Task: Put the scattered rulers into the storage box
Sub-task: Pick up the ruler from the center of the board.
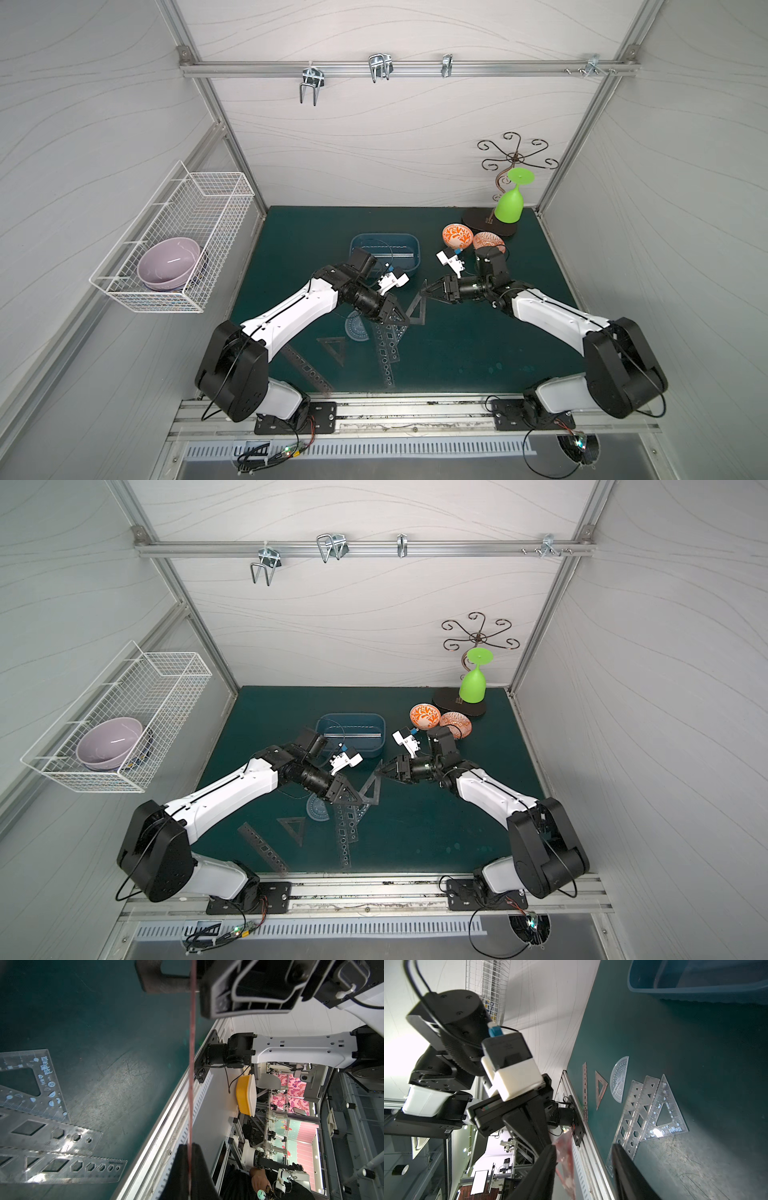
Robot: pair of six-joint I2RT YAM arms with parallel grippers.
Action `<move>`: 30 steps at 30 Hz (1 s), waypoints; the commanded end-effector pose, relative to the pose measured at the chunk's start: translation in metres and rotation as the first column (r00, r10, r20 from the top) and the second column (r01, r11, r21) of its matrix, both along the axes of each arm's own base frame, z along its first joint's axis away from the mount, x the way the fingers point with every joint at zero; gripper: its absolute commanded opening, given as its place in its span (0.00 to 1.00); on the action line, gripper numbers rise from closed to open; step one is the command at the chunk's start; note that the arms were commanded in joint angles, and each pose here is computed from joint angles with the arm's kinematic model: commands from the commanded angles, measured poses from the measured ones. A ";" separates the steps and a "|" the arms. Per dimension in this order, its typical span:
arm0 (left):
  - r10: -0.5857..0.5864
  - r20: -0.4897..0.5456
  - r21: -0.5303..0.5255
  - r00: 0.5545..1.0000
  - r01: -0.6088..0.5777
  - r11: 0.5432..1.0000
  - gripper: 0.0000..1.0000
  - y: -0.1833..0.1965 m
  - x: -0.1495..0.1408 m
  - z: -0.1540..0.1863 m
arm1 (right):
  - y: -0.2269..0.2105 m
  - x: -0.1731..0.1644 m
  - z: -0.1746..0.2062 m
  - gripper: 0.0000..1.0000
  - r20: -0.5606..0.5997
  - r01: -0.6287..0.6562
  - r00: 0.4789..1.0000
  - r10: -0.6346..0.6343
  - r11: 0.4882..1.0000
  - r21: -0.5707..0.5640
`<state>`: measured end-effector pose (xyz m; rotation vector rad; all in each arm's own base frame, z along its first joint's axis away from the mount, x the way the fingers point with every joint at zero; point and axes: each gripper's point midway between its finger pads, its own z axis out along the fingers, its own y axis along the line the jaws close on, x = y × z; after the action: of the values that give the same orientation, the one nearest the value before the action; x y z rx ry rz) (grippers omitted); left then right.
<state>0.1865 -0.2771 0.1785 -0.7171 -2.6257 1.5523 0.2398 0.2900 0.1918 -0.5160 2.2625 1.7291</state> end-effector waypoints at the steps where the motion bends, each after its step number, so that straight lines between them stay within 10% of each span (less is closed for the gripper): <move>1: -0.007 0.027 -0.045 1.000 0.009 0.999 0.00 -0.002 0.004 0.007 | 0.004 -0.001 0.014 0.43 0.030 -0.025 0.999 0.024 0.999 0.041; 16: -0.010 0.017 -0.059 1.000 0.011 0.998 0.00 -0.004 0.005 0.006 | 0.013 -0.001 0.025 0.25 0.013 -0.062 0.998 0.061 0.994 0.088; 24: 0.033 0.040 -0.024 0.999 -0.032 0.999 0.00 0.003 0.014 0.005 | 0.007 0.004 0.024 0.00 0.015 -0.014 1.000 0.013 0.998 0.069; 27: 0.164 0.093 0.072 0.982 -0.171 0.983 0.39 0.024 0.040 0.001 | 0.005 0.017 0.019 0.00 0.027 0.038 0.999 -0.039 0.999 0.023; 30: 0.340 0.209 0.191 0.917 -0.379 0.906 0.58 0.061 0.080 -0.004 | 0.005 0.052 0.007 0.00 0.042 0.147 0.989 -0.145 0.988 -0.048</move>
<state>0.2262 -0.2472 0.1659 -0.5138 -2.8547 1.4336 0.2600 0.2980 0.2059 -0.4628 2.2385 1.7250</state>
